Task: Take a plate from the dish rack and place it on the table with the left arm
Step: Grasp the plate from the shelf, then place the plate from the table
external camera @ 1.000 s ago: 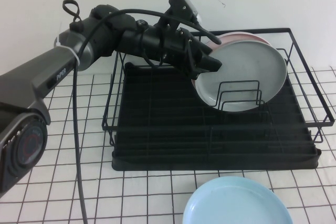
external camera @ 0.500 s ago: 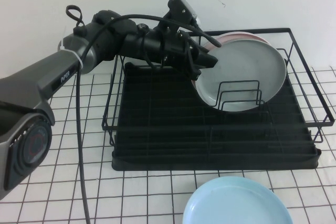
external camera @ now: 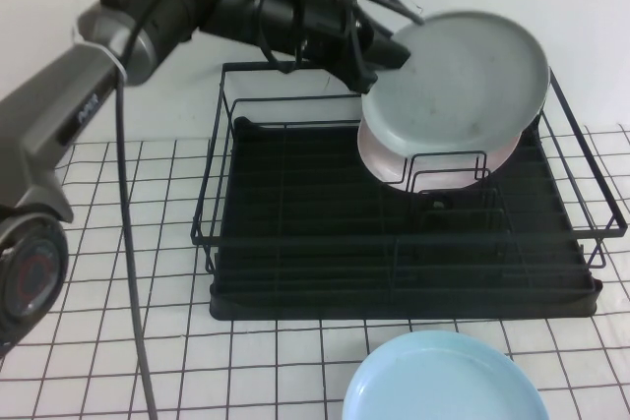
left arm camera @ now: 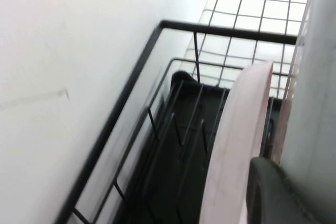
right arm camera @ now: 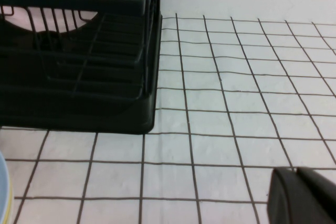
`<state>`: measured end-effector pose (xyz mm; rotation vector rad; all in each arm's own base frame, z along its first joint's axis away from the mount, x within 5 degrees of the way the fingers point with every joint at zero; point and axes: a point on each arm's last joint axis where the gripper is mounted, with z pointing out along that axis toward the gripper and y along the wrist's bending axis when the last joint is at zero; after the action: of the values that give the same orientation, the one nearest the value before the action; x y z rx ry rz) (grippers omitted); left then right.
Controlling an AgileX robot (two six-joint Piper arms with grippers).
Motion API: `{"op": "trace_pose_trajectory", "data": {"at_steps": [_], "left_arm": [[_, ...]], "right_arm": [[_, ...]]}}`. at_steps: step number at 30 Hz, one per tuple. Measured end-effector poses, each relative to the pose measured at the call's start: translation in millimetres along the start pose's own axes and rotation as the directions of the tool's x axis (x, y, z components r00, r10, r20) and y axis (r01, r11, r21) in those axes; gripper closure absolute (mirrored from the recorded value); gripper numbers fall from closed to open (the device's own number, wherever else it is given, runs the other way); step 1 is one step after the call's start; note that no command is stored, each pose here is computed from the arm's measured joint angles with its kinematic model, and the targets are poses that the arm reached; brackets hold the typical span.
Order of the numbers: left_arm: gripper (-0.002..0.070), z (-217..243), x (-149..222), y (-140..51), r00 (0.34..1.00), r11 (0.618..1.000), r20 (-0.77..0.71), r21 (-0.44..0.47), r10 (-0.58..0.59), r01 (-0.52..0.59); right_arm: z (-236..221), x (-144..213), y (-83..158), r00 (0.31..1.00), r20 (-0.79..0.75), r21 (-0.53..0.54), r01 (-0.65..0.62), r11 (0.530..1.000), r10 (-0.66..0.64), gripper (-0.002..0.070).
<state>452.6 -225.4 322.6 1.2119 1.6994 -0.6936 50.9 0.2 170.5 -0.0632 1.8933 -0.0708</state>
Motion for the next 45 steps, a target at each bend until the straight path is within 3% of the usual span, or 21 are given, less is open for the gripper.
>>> {"op": "trace_pose_trajectory", "data": {"at_steps": [3, 7, 15, 20, 26, 30, 34, 40, 45], "left_arm": [[0.0561, -13, -20, -10.2, 0.999, 0.999, -0.003, -0.019, 0.042, -0.042], [0.0622, -35, -49, -33.8, 0.999, 0.999, 0.004, -0.003, 0.041, -0.041], [0.0622, -85, -87, -70.7, 0.989, 0.989, -0.023, 0.042, -0.143, 0.144], [0.0622, -83, -82, -97.2, 0.954, 0.978, -0.233, 0.05, -0.188, 0.205], [0.0623, -56, -83, -136.6, 0.908, 0.99, -0.395, -0.028, -0.14, 0.14], [0.0623, -46, -87, -156.7, 0.9, 0.991, -0.416, -0.015, -0.13, 0.136], [0.0623, -42, -83, -164.6, 0.886, 0.985, -0.436, -0.011, -0.16, 0.173], [0.0623, -41, -50, -173.0, 0.837, 0.971, -0.499, -0.037, -0.223, 0.237], [0.0623, -57, -26, -186.5, 0.858, 0.956, -0.424, -0.092, -0.29, 0.278]], "right_arm": [[0, 0, 0, 1.0, 0.0, 0.0, 0.0, 1.0, 0.0, 0.0678], [0, 0, 0, 1.0, 0.0, 0.0, 0.0, 1.0, 0.0, 0.0678], [0, 0, 0, 1.0, 0.0, 0.0, 0.0, 1.0, 0.0, 0.0678], [0, 0, 0, 1.0, 0.0, 0.0, 0.0, 1.0, 0.0, 0.0678], [0, 0, 0, 1.0, 0.0, 0.0, 0.0, 1.0, 0.0, 0.0678], [0, 0, 0, 1.0, 0.0, 0.0, 0.0, 1.0, 0.0, 0.0678], [0, 0, 0, 1.0, 0.0, 0.0, 0.0, 1.0, 0.0, 0.0678], [0, 0, 0, 1.0, 0.0, 0.0, 0.0, 1.0, 0.0, 0.0678], [0, 0, 0, 1.0, 0.0, 0.0, 0.0, 1.0, 0.0, 0.0678]]}}
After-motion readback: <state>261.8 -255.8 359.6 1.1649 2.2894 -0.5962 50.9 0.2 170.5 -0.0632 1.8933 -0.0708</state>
